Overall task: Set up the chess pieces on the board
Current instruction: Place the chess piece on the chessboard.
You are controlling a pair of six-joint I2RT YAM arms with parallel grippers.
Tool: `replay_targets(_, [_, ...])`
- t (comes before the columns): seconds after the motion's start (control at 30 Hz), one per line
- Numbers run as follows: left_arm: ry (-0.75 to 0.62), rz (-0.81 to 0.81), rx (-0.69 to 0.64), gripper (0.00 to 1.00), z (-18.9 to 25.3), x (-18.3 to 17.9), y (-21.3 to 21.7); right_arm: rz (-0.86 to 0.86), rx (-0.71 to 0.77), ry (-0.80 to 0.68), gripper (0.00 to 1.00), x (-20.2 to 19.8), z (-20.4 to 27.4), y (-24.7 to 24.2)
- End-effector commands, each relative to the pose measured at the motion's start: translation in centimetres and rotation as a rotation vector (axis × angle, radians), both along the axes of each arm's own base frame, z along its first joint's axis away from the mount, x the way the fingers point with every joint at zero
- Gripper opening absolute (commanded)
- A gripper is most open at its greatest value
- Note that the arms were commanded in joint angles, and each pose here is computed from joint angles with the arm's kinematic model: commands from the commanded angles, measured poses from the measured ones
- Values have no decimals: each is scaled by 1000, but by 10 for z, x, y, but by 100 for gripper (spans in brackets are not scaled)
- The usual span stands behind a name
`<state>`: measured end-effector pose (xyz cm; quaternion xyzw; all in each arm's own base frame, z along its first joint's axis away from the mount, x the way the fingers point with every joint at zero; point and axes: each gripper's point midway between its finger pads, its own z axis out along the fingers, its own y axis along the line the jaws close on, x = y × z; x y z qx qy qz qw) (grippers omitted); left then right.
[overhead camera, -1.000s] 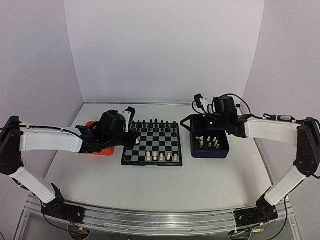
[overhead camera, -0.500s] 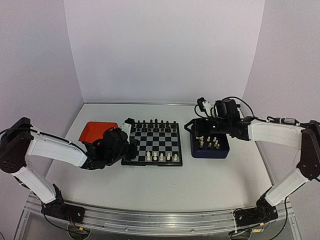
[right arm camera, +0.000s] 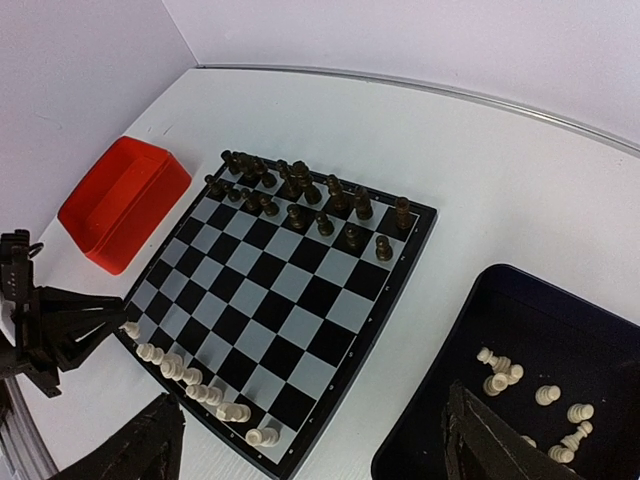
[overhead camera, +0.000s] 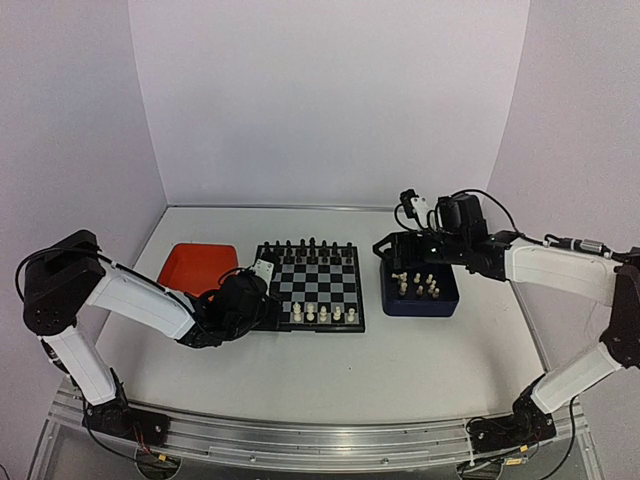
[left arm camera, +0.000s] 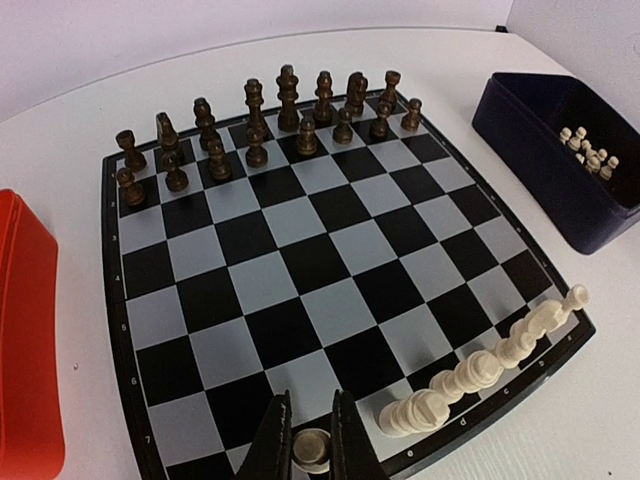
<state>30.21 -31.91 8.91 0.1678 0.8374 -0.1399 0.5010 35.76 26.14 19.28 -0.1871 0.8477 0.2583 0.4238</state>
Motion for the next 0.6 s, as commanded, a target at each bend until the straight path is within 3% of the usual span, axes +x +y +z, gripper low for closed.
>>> replay_targets(0.0, [-11,-28,-2,0,1,2,-13,-17,-5,-27,85,-1,7,-7])
replay_targets(0.57, [-11,-39,-25,0,-7,6,-23,-14,-25,-32,85,-4,9,-11])
